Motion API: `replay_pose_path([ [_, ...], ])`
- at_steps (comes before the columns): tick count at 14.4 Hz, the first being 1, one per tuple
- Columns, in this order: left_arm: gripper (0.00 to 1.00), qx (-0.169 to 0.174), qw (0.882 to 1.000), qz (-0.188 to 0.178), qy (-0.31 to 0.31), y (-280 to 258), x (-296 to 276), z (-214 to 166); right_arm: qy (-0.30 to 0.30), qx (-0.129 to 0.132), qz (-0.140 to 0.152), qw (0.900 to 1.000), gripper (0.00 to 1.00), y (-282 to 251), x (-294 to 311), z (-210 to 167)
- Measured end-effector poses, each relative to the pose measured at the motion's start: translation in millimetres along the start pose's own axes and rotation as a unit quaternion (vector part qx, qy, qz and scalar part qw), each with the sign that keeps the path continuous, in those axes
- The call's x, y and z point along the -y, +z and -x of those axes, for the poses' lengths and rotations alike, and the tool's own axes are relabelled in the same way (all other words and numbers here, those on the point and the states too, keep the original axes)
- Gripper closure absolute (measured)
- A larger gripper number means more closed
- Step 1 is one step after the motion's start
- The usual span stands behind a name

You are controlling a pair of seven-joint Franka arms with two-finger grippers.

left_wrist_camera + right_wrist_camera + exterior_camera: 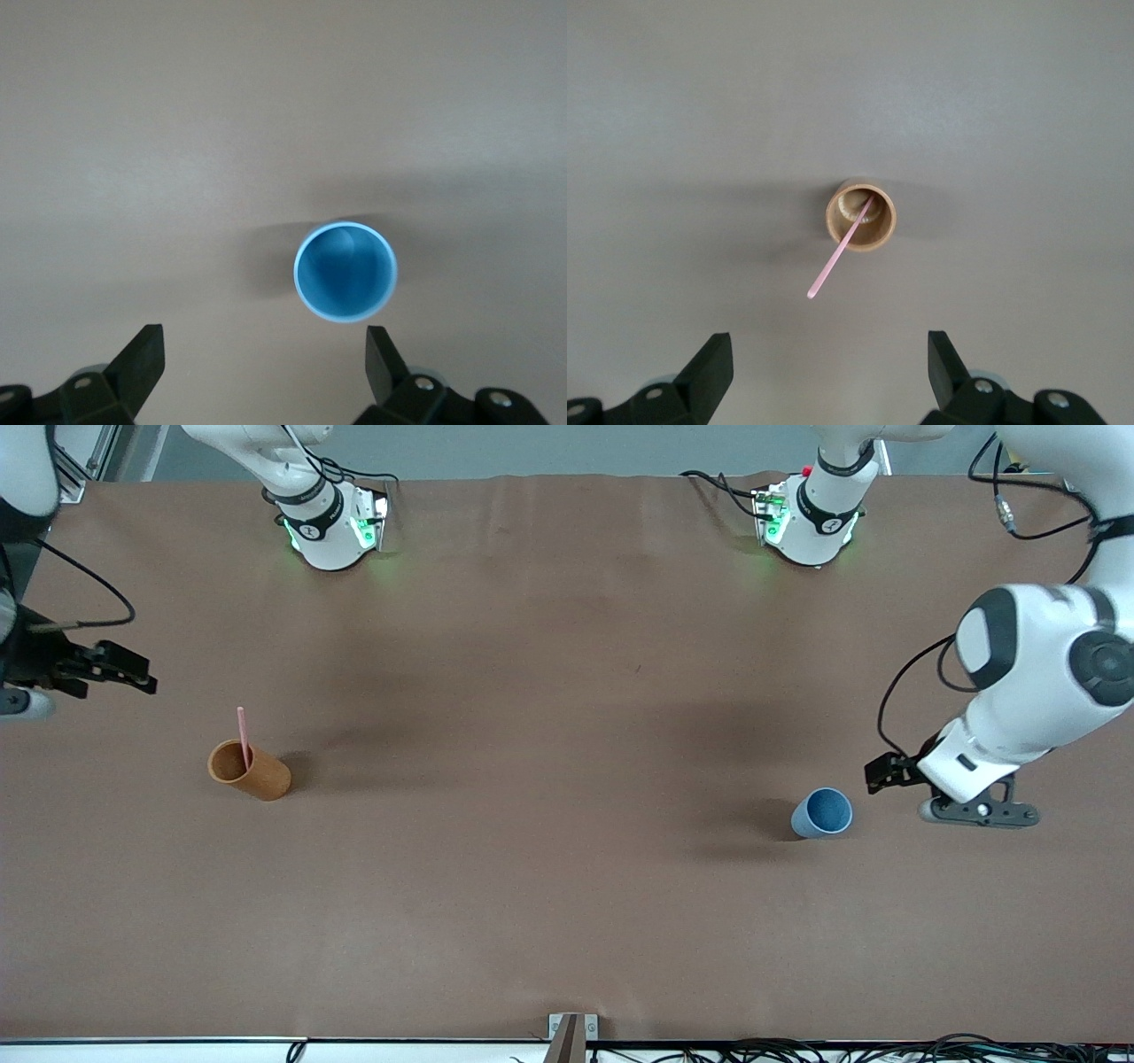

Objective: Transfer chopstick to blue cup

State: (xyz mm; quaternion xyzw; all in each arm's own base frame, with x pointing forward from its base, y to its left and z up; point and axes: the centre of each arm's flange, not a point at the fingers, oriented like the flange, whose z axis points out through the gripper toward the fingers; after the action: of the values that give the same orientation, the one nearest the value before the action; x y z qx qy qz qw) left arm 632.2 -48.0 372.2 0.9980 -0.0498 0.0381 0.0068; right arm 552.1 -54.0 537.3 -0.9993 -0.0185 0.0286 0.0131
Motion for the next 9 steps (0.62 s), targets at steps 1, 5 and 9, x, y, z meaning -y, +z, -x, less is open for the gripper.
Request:
replay_pose_path([
  [1,0.00,0.001,1.000,0.001,-0.001,23.1,-0.5,-0.6,0.002,-0.002,0.000,1.000,0.03,18.2,-1.8,3.0],
  [5,0.00,-0.001,1.000,-0.001,-0.002,88.6,-3.2,-5.1,0.003,-0.009,0.001,1.000,0.05,90.2,-1.2,15.7],
  [9,0.00,-0.006,1.000,0.005,-0.007,110.1,-7.4,-4.4,-0.007,-0.012,0.003,1.000,0.10,142.7,11.3,27.6],
])
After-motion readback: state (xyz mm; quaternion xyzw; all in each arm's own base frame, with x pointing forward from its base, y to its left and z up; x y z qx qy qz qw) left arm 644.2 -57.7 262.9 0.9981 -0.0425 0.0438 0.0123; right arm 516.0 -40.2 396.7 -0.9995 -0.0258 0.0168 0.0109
